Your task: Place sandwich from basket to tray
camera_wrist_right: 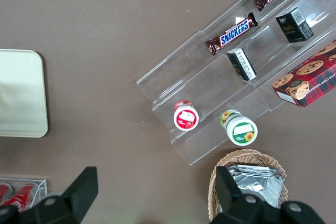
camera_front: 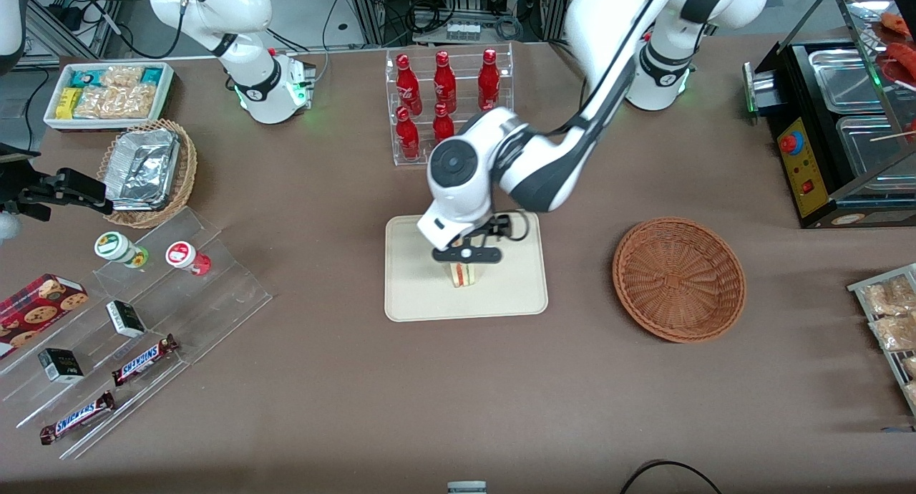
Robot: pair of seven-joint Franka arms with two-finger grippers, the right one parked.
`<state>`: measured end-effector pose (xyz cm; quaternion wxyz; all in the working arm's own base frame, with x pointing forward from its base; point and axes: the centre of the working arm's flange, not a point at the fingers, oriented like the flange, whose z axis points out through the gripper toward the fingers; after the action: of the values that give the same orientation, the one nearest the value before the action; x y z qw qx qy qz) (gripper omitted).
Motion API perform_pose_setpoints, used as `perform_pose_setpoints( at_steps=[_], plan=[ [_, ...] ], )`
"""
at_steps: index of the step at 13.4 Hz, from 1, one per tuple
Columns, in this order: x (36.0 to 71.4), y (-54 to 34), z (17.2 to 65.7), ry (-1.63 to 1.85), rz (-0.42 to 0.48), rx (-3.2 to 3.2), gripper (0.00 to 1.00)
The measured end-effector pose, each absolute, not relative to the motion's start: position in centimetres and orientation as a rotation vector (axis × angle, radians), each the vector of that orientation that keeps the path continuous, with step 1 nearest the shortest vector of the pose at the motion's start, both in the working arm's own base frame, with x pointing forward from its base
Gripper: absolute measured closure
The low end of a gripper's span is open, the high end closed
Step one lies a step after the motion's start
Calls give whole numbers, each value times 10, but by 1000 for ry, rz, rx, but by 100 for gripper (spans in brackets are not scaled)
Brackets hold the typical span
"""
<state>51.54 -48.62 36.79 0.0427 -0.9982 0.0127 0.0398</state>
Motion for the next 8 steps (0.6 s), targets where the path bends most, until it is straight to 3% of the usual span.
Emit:
perform_pose_setpoints(
  at_steps=[4, 8],
  plan=[
    [539, -402, 473, -141, 125, -3036, 0],
    [549, -317, 541, -270, 165, -3008, 0]
  ],
)
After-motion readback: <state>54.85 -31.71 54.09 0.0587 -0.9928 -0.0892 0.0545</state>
